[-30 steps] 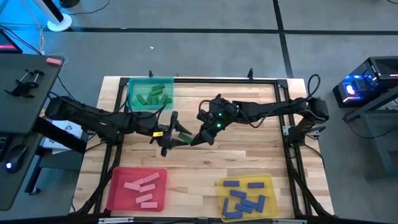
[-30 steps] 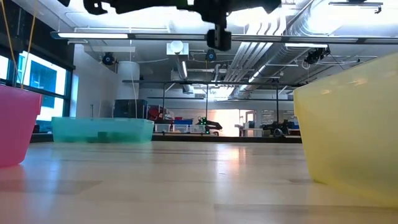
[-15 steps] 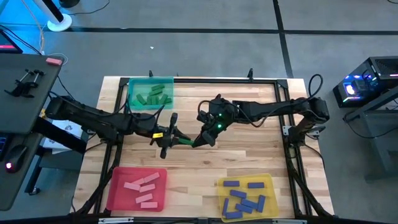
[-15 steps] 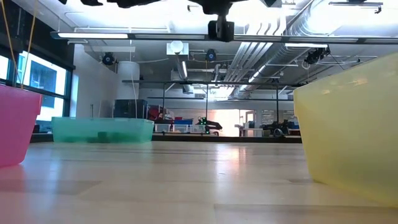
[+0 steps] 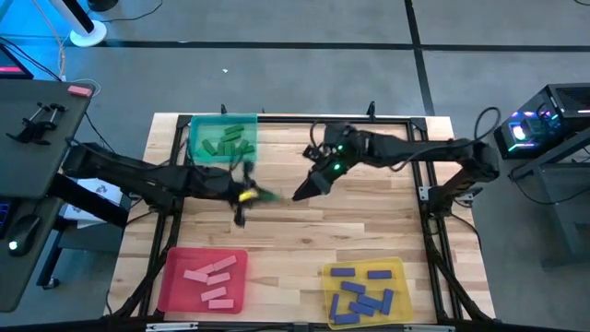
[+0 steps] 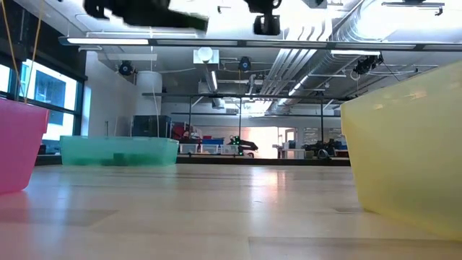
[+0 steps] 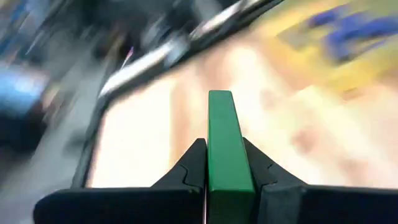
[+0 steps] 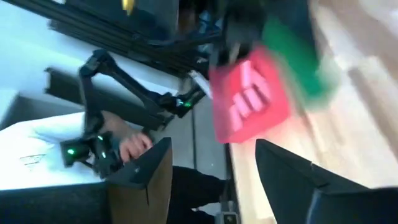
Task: Sort blocks
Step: Put the green block into the green bin
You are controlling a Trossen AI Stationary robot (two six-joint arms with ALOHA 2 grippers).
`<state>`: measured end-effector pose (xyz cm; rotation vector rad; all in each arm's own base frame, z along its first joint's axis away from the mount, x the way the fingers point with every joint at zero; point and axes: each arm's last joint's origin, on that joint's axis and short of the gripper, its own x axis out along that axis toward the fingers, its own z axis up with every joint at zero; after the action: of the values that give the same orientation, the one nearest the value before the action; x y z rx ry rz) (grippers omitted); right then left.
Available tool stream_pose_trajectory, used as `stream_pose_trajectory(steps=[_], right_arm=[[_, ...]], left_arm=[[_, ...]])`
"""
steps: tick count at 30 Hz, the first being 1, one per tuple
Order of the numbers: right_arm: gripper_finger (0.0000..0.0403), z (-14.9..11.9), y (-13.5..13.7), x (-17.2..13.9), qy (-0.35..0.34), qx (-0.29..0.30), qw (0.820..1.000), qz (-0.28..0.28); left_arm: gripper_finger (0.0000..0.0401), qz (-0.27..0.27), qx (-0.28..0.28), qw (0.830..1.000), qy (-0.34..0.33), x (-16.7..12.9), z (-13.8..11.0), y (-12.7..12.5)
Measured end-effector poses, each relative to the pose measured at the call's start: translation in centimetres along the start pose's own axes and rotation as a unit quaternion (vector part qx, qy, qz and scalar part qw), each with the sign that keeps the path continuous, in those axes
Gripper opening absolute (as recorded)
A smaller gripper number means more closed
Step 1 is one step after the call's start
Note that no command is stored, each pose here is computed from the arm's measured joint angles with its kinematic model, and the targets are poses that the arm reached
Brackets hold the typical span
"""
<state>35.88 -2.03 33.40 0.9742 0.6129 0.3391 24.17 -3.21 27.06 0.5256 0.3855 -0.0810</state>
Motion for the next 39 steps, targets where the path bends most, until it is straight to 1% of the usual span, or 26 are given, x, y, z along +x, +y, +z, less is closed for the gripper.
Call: stream_pose_trajectory(steps=[2,3,4,5,6,8,9,11,13,15,18,19,20,24,29,39], right_arm=[[0.0198,0.0,0.2,-1.3,-0.002,0.001,1.000,-0.013],[0.0198,0.0,0.3,-1.8,-0.008,-0.005,1.000,-0.021],[0.0199,0.0,0.4,-2.3,-0.017,-0.012,0.999,-0.031],[0.0199,0.0,0.6,-2.7,-0.028,-0.019,0.998,-0.043],[0.0199,0.0,0.8,-3.2,-0.041,-0.030,0.997,-0.053],[0.0200,-0.1,1.1,-3.8,-0.058,-0.044,0.995,-0.072],[0.0200,-0.1,1.0,-3.8,-0.063,-0.048,0.993,-0.083],[0.0200,-0.1,0.9,-3.8,-0.066,-0.055,0.992,-0.094],[0.0200,-0.2,0.9,-3.8,-0.064,-0.058,0.992,-0.096],[0.0200,-0.3,0.8,-3.8,-0.059,-0.064,0.991,-0.100],[0.0200,-0.7,0.5,-3.7,-0.039,-0.060,0.991,-0.115],[0.0200,-0.9,0.5,-3.7,-0.034,-0.059,0.991,-0.118],[0.0200,-1.0,0.4,-3.7,-0.028,-0.061,0.990,-0.121],[0.0200,-1.5,0.4,-3.5,-0.011,-0.068,0.989,-0.132],[0.0200,-1.5,0.4,-3.5,-0.011,-0.069,0.989,-0.131],[0.0200,-1.5,0.4,-3.5,-0.010,-0.072,0.989,-0.132]], left_arm=[[0.0027,0.065,-0.056,0.994,0.061,-1.1,-1.0,1.2],[0.0027,0.098,-0.091,0.987,0.091,-1.7,-1.7,2.0],[0.0027,0.136,-0.132,0.975,0.118,-2.3,-2.5,2.7],[0.0027,0.175,-0.174,0.959,0.141,-2.8,-3.5,3.2],[0.0027,0.218,-0.213,0.938,0.165,-3.4,-4.7,3.7],[0.0027,0.305,-0.284,0.886,0.203,-4.7,-7.1,4.5],[0.0027,0.339,-0.315,0.861,0.212,-5.2,-8.0,4.9],[0.0027,0.377,-0.372,0.818,0.223,-6.3,-9.8,5.5],[0.0027,0.385,-0.428,0.789,0.214,-6.8,-10.8,5.9],[0.0027,0.397,-0.446,0.772,0.217,-7.1,-11.6,6.3],[0.0027,0.425,-0.467,0.740,0.232,-7.3,-13.0,6.7],[0.0026,0.424,-0.477,0.733,0.237,-7.4,-13.5,6.8],[0.0026,0.420,-0.484,0.729,0.240,-7.4,-13.8,6.9],[0.0026,0.417,-0.497,0.719,0.250,-7.5,-14.6,7.1],[0.0026,0.425,-0.507,0.708,0.246,-7.6,-14.8,7.3],[0.0026,0.414,-0.513,0.712,0.244,-7.6,-14.7,7.3]])
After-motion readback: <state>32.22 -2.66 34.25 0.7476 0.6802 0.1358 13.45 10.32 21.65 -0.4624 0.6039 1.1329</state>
